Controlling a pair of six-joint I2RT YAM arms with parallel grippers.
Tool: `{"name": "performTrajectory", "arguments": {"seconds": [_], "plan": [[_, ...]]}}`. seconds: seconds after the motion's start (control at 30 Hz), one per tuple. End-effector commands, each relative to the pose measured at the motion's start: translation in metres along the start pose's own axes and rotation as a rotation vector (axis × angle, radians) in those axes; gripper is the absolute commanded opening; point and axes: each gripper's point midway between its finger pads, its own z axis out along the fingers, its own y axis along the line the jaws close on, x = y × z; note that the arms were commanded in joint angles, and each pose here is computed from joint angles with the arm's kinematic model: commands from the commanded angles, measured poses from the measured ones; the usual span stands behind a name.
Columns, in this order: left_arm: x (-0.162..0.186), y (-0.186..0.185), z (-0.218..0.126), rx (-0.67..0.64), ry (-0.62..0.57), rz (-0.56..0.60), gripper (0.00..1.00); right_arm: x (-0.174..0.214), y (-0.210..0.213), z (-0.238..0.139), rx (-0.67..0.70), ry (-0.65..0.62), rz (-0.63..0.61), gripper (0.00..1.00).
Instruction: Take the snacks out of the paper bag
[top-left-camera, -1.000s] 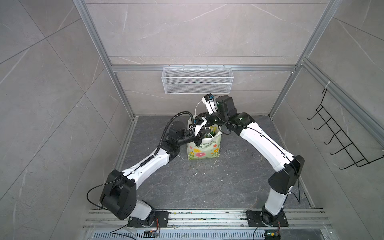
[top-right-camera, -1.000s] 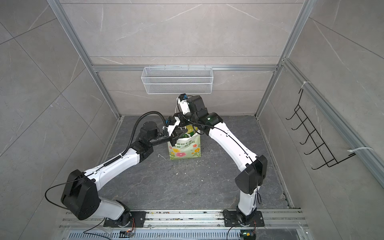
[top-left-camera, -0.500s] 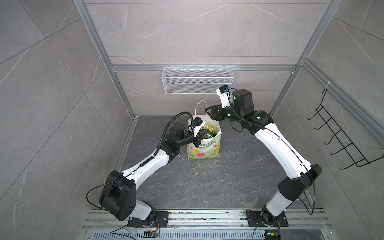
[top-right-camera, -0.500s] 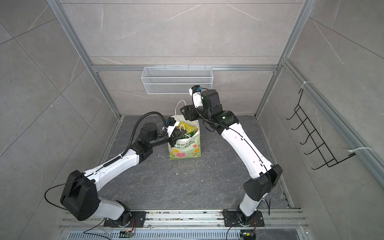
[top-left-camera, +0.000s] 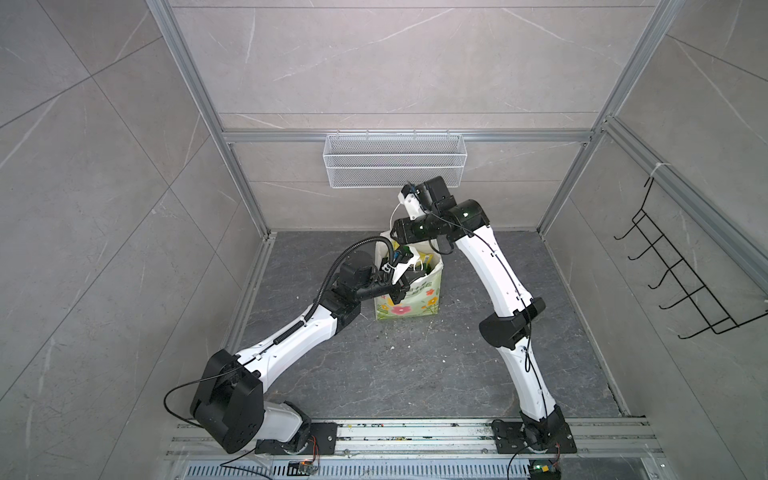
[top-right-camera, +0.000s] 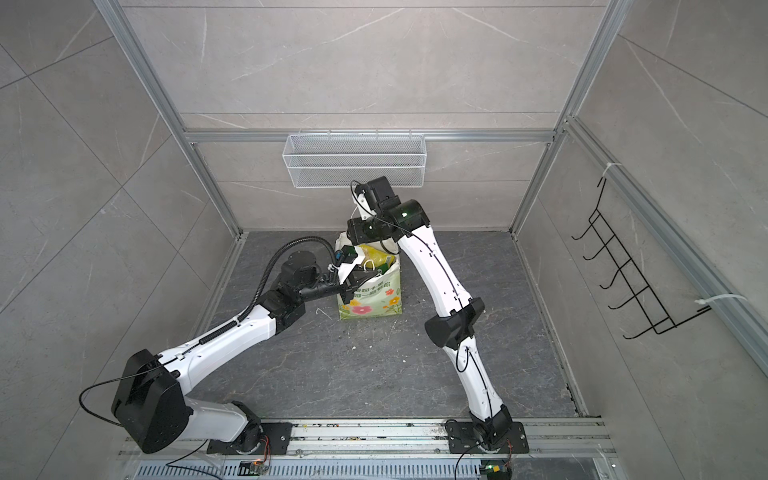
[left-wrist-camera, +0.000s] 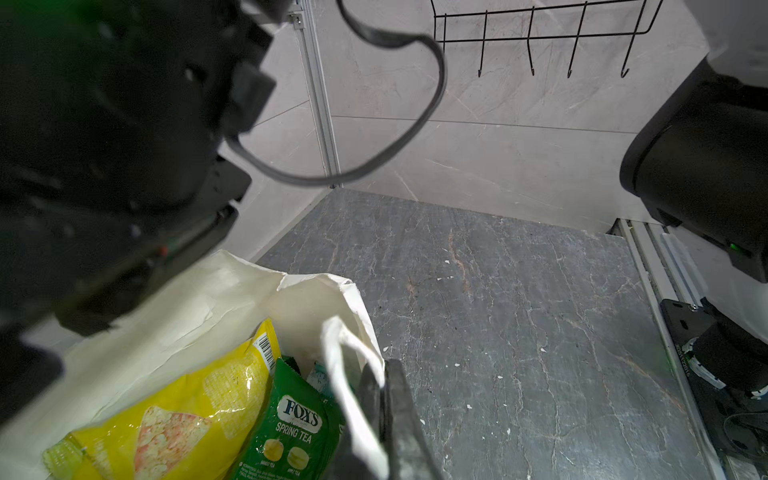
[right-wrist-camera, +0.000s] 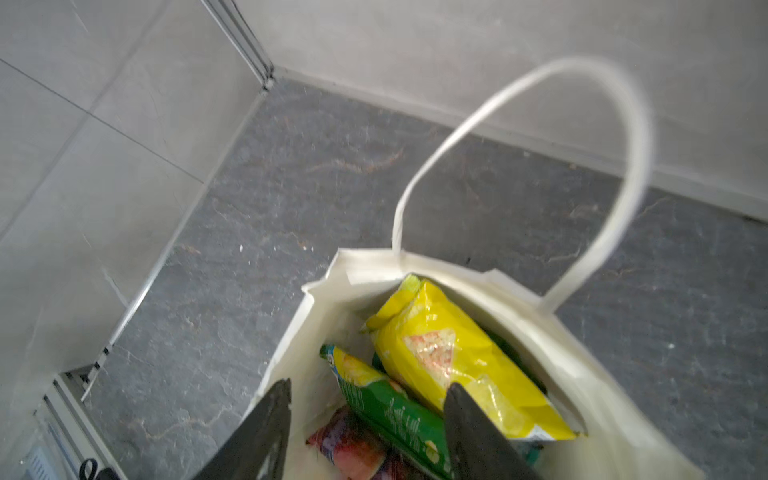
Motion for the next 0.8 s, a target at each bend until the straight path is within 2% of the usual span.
{"name": "performTrajectory", "arguments": {"seconds": [0.0,0.17,0.43,0.5,0.57,0.63,0.77], "plan": [[-0.006,-0.009,-0.005,0.015,-0.014,0.045,0.0,0.027,-0.009,0.01,0.058,0.106,0.021,0.64],[0.004,-0.014,-0.004,-0.003,0.002,0.054,0.0,0.039,-0.019,0.029,0.119,0.148,0.019,0.65],[0.005,-0.021,-0.003,-0.002,0.011,0.068,0.0,0.044,-0.025,0.059,0.205,0.144,0.013,0.68],[0.006,-0.022,-0.004,-0.003,0.017,0.069,0.0,0.046,-0.023,0.067,0.224,0.14,0.009,0.72],[0.005,-0.023,-0.005,-0.002,0.016,0.071,0.0,0.049,-0.024,0.075,0.253,0.142,0.011,0.85],[0.007,-0.023,-0.005,-0.003,0.019,0.071,0.0,0.054,-0.028,0.081,0.289,0.151,0.012,0.84],[0.006,-0.023,-0.006,-0.008,0.018,0.072,0.0,0.06,-0.037,0.091,0.358,0.158,-0.002,0.75]]}}
